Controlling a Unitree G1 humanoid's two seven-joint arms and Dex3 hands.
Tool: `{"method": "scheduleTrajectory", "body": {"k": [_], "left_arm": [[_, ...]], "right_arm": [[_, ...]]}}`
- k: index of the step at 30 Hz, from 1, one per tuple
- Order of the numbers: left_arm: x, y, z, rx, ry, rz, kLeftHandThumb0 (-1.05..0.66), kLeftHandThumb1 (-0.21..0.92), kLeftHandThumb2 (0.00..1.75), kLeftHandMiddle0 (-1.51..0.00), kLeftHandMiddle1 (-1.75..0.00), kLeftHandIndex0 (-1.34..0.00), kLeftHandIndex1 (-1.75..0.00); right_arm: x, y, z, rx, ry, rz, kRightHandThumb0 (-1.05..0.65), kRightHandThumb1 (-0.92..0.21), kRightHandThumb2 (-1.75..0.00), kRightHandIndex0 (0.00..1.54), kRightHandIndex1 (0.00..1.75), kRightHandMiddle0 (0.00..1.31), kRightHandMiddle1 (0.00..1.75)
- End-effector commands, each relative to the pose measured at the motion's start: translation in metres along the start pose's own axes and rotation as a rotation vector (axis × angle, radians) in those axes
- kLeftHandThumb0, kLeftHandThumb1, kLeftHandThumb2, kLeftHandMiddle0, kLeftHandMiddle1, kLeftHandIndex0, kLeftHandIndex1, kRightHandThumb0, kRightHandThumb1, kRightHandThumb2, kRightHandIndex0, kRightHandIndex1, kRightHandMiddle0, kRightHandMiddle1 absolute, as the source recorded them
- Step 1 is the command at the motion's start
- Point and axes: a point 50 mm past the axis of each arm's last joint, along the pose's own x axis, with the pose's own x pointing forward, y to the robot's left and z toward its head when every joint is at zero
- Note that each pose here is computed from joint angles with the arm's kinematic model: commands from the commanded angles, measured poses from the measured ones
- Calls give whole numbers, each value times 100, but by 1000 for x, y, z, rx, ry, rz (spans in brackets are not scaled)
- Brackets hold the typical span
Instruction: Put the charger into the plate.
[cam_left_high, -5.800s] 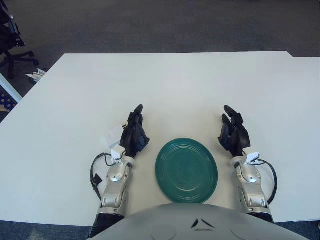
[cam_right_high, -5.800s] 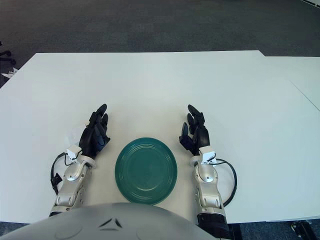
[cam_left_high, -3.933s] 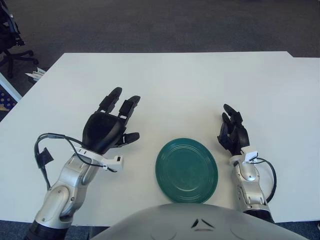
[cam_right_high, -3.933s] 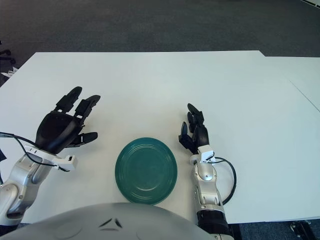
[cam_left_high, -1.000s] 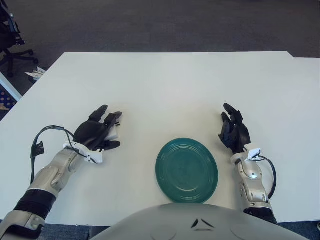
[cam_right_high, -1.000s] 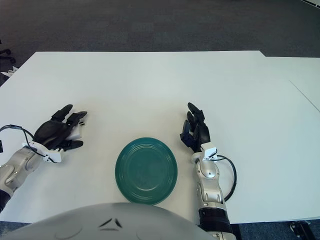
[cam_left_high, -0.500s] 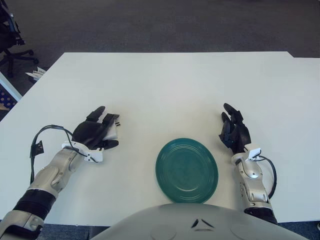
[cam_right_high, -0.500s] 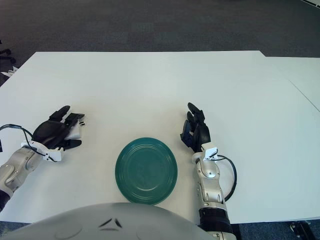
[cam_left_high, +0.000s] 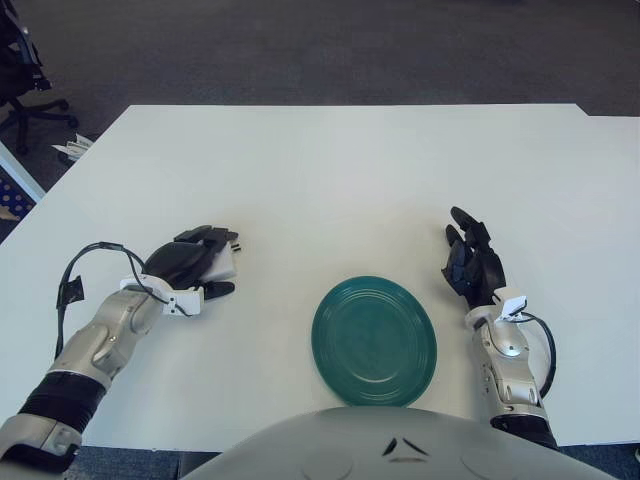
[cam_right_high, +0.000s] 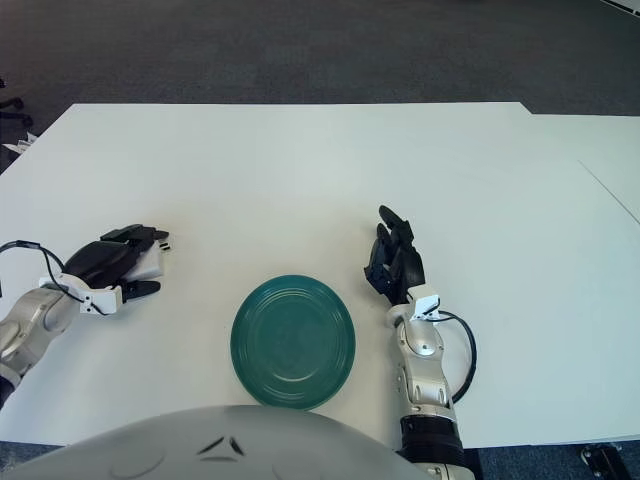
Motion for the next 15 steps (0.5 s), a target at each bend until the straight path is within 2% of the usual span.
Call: {"method": "scheduleTrajectory", "body": {"k": [1,3,6,15], "left_arm": [[0,-12,0,-4,24,-123,-105,92,47,-16,-83,-18,-102],[1,-12,1,-4,35,-136,-105,92,47,-15,-86,-17,-104],[2,-13,2,-6,58,-162,-105,92,48,-18,-75,-15,-100],[4,-17,2,5,96,-199,-105,92,50,-32,-21,-10,-86]], "right_arm": [[-19,-9,-34,1,203,-27,-76,-92,-82,19,1,0,56],[-19,-9,-34,1,203,-27,-76,-92,-82,18,0,0,56],[-19,-10,-34,0,203,-26,-77,-92,-82,18,0,0,56],[-18,-12,-33,-6,194,-21,-78,-92,-83,17,0,0,55]]}}
